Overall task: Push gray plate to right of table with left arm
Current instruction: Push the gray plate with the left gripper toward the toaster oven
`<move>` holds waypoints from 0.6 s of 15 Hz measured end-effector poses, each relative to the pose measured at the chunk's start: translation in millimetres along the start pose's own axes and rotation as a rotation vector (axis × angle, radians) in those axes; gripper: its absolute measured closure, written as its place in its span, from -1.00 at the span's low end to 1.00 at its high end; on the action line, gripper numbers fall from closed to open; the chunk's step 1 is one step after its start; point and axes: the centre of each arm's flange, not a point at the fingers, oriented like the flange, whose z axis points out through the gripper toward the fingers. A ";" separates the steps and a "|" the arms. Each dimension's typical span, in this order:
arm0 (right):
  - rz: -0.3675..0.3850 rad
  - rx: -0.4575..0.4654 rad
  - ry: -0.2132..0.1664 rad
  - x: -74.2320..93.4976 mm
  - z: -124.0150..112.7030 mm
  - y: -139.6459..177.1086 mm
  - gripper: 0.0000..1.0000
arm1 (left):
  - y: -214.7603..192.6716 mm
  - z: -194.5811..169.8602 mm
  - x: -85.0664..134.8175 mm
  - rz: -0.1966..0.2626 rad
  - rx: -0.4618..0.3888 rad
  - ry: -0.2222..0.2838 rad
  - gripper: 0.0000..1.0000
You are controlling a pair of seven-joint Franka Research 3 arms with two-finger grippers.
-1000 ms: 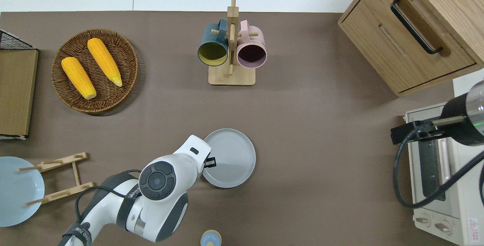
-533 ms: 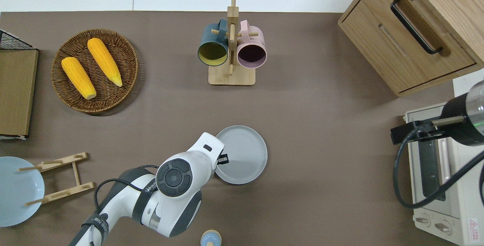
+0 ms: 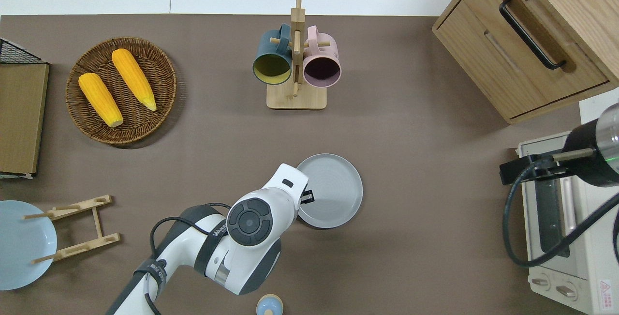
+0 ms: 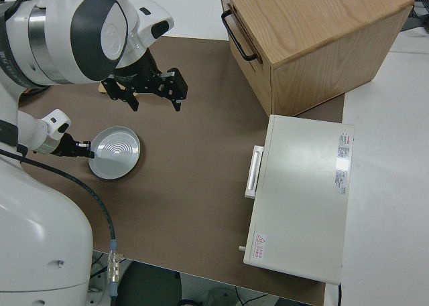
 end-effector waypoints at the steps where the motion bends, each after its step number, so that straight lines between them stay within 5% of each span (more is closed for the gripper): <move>1: 0.000 0.000 0.000 0.0 0.0 0.0 -0.97 | 5.9 1.3 -0.4 -0.007 -0.005 0.000 0.99; 9: 0.000 0.000 0.000 0.0 0.0 0.0 -0.97 | 54.7 9.2 -21.0 -0.039 -0.039 -0.009 0.99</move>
